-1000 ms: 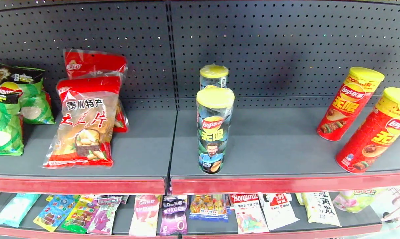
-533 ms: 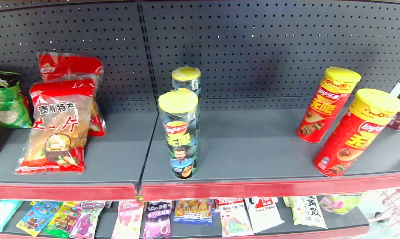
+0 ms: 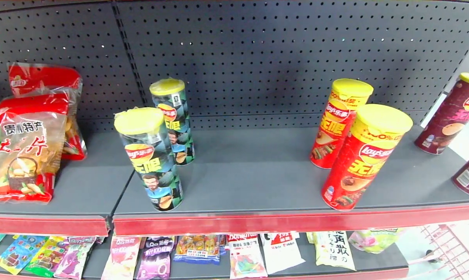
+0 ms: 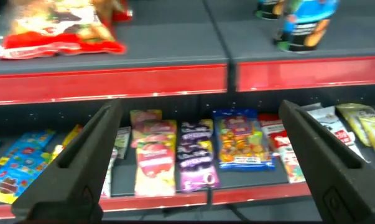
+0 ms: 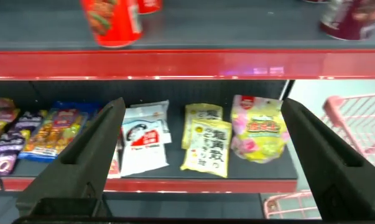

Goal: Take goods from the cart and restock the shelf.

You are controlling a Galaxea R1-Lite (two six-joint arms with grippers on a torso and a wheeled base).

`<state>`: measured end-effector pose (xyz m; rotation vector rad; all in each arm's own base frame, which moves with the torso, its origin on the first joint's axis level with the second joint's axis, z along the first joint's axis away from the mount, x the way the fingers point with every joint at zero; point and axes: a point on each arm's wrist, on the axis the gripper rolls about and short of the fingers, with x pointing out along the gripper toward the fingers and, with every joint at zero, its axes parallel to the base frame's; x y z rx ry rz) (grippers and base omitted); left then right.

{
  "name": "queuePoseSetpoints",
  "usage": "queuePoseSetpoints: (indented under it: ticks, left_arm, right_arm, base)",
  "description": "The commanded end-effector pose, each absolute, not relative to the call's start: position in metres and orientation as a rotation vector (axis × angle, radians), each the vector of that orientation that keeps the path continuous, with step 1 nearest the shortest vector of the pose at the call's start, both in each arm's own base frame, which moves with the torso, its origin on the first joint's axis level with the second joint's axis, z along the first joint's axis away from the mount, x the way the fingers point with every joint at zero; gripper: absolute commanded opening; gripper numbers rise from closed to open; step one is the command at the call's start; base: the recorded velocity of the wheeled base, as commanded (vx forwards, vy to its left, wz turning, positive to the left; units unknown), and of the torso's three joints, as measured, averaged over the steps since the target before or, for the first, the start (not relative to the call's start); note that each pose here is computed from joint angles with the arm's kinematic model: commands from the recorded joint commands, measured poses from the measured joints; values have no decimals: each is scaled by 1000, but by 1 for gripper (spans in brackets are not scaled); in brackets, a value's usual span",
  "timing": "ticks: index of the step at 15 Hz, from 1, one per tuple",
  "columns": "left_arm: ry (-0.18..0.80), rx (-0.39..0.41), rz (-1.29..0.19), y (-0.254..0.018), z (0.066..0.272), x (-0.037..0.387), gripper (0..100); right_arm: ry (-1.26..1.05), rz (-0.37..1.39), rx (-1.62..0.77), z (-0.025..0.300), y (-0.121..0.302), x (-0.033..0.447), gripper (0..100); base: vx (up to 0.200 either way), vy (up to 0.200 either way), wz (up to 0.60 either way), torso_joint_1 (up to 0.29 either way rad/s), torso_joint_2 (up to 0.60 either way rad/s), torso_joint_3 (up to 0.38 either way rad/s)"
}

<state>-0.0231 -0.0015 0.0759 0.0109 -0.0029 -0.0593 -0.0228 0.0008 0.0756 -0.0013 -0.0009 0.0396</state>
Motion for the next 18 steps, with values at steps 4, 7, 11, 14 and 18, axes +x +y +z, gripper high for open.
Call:
queuePoseSetpoints:
  ticks: [4,7,11,14,18]
  left_arm:
    - [-2,11,-58,-2,76,-23,100]
    - [0,11,-58,-2,76,-23,100]
    - [0,9,-58,-2,76,-23,100]
    - [0,8,-58,-2,76,-23,100]
    - [0,6,-60,-1,76,-23,100]
  right_arm:
    - [-2,40,-2,76,1,-23,100]
    - [-2,40,-2,76,1,-23,100]
    - [-2,40,-2,76,1,-23,100]
    - [-2,41,-2,76,1,-23,100]
    - [-2,40,-2,76,1,-23,100]
  base:
    - [0,-200,0,1,1,0]
    - [0,-200,0,1,2,1]
    - [0,-50,0,1,-1,3]
    - [0,0,0,0,0,0]
    - [0,0,0,0,0,0]
